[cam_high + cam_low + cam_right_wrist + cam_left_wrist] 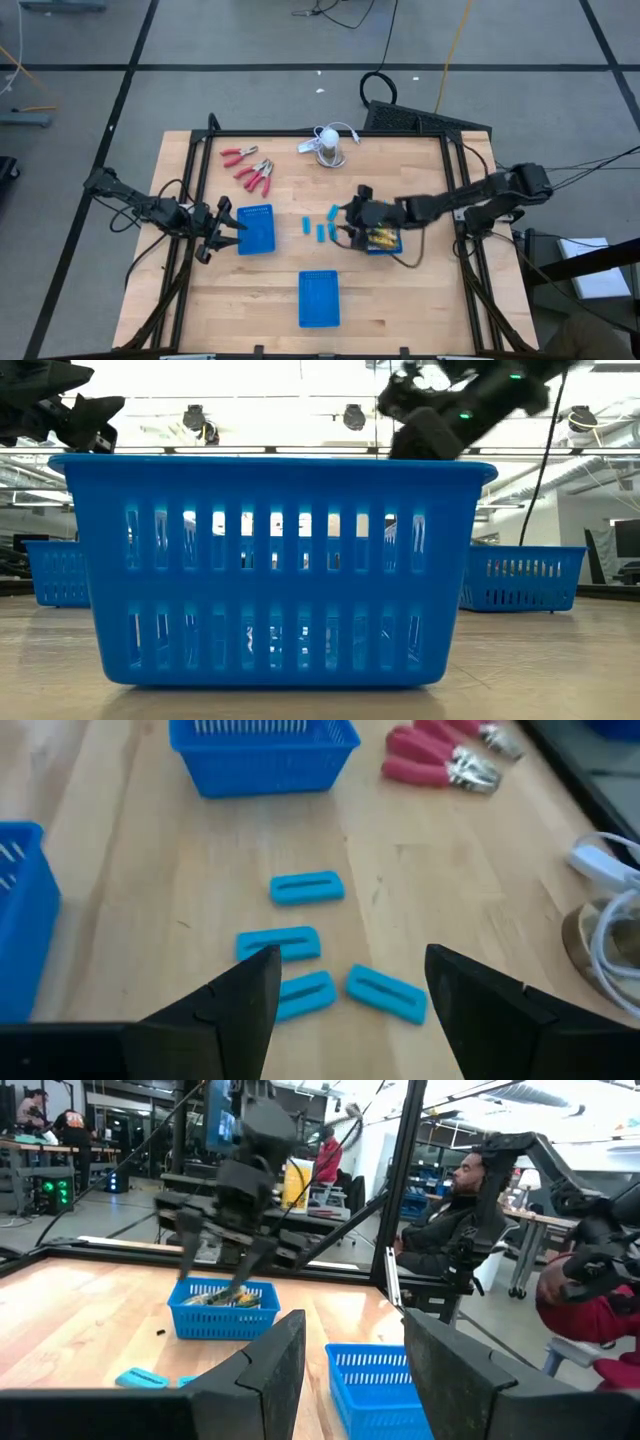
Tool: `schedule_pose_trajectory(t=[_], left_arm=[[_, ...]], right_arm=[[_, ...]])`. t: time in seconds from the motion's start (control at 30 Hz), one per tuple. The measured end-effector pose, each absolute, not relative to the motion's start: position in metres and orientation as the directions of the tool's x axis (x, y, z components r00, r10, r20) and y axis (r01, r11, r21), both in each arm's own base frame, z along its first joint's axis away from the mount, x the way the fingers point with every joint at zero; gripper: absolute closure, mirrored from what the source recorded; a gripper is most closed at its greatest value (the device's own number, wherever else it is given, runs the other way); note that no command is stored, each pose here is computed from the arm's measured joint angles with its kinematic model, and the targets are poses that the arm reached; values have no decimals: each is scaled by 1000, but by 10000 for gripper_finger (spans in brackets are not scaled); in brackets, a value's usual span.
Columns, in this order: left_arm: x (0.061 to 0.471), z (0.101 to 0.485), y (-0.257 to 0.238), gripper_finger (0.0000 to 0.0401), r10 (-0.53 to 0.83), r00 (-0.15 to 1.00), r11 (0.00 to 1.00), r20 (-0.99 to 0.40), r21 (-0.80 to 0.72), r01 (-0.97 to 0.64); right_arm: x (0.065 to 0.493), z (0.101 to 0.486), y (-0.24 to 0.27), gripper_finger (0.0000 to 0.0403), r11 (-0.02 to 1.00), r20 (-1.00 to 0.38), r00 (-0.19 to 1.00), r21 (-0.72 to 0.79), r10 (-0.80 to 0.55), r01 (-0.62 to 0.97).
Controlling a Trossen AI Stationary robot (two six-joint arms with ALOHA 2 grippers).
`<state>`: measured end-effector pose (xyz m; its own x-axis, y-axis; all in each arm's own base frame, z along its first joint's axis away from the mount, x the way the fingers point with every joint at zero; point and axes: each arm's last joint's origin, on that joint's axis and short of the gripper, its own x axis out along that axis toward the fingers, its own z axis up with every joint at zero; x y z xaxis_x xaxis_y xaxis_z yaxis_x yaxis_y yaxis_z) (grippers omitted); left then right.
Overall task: Pick & Place School Supplies
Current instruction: Put the blue eraser into the bottom blue bin
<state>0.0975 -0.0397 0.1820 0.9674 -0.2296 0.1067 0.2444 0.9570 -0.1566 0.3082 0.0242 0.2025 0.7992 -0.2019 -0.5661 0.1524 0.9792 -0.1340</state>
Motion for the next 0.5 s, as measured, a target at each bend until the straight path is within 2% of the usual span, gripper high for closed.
schedule_pose_trajectory(t=[0.1,0.23,0.5], left_arm=[[97,182,-40,228,-230,967,957,107,-156,244],[97,182,-40,228,-230,967,957,107,-156,244],[97,182,-40,228,-230,967,957,107,-157,244]], right_arm=[[320,209,2,161,986,-635,757,-145,-156,81],[332,215,-35,161,991,-683,719,-116,-129,67],[339,188,-85,161,995,-732,679,-97,-60,-17]])
